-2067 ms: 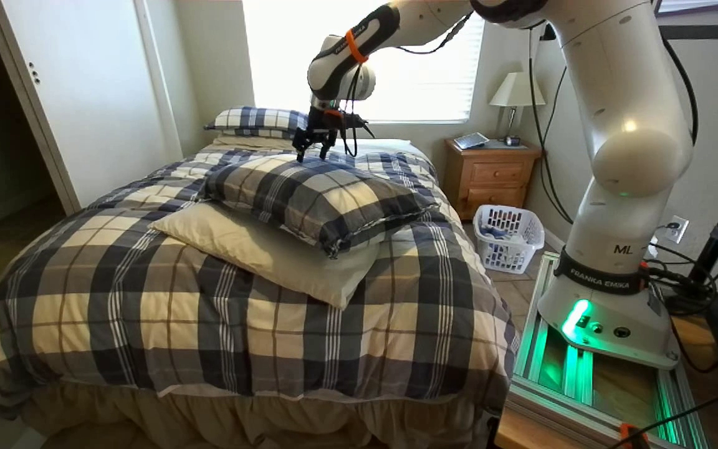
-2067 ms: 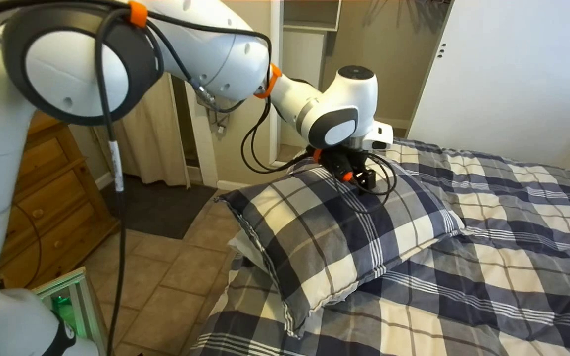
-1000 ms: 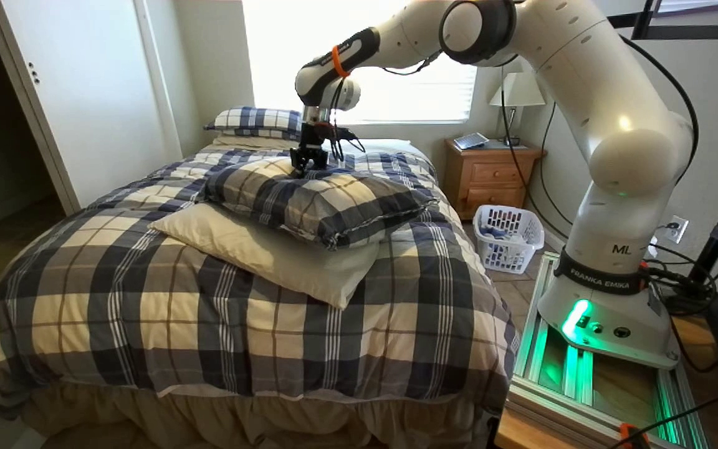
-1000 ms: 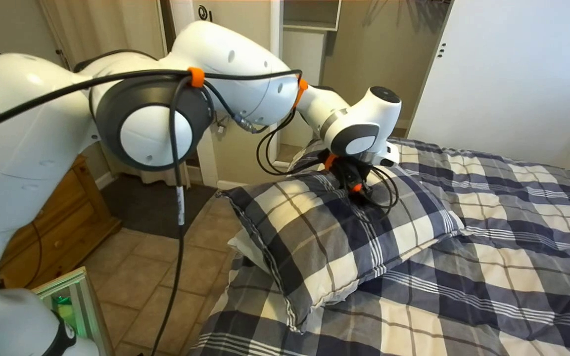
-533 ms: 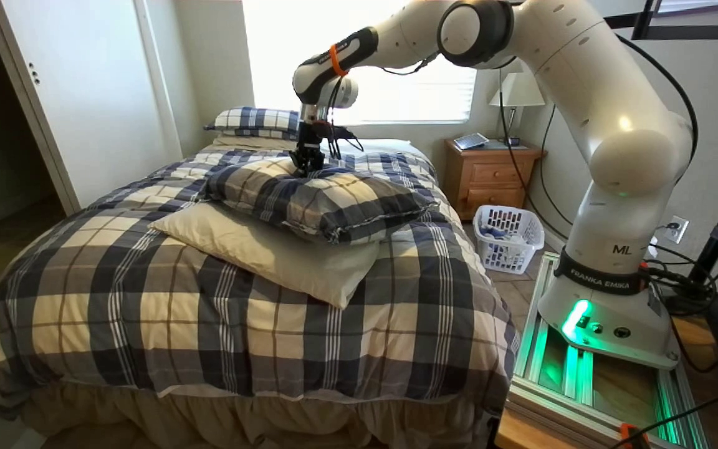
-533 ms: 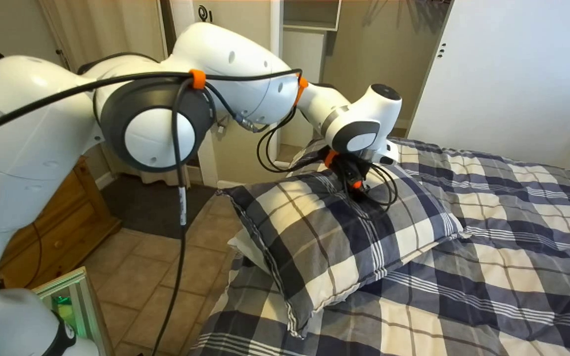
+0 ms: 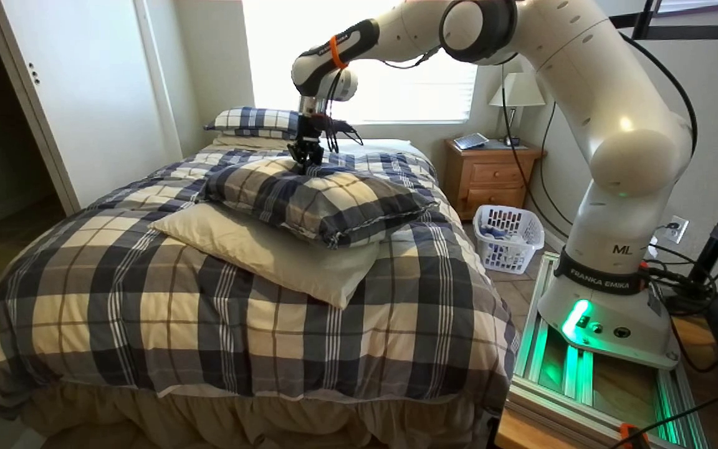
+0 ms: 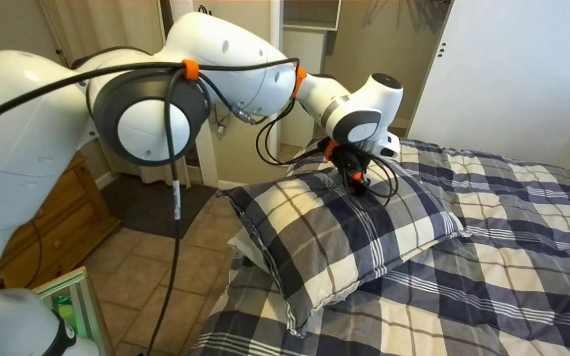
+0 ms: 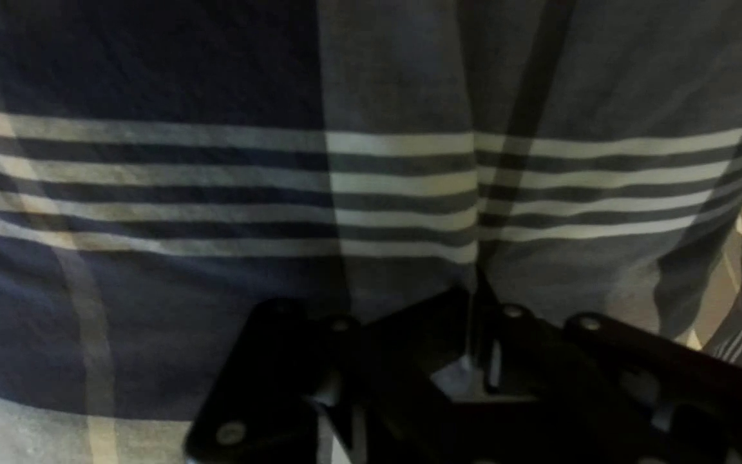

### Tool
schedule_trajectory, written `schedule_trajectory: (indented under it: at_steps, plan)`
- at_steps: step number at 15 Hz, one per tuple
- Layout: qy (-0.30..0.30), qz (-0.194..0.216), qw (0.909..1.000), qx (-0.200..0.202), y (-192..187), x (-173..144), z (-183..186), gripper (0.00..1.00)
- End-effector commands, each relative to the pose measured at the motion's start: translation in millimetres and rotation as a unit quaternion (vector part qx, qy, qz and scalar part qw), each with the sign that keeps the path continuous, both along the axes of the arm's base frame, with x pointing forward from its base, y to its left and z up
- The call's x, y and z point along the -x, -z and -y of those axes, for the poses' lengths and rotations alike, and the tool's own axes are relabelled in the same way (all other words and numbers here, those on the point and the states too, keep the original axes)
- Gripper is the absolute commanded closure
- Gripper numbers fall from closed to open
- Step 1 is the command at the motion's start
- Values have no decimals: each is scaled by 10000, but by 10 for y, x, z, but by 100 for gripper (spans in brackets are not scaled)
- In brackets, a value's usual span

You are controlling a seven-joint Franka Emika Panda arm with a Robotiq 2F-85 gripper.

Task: Move the top pillow to the right, then move the white pillow to the left

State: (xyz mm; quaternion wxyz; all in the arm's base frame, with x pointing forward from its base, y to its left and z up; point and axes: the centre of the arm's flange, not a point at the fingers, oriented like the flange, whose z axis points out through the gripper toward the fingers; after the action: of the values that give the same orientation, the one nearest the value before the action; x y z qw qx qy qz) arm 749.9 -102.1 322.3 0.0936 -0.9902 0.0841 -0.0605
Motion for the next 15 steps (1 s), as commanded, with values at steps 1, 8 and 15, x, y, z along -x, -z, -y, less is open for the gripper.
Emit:
schedule_trajectory:
  at_steps: [1,8,15]
  plan:
    - [248,-69,9996,108,-321,155,-62,100]
    - [818,535,9924,753,-766,330,62,100]
    - [1272,983,9797,1194,-1088,593,111,100]
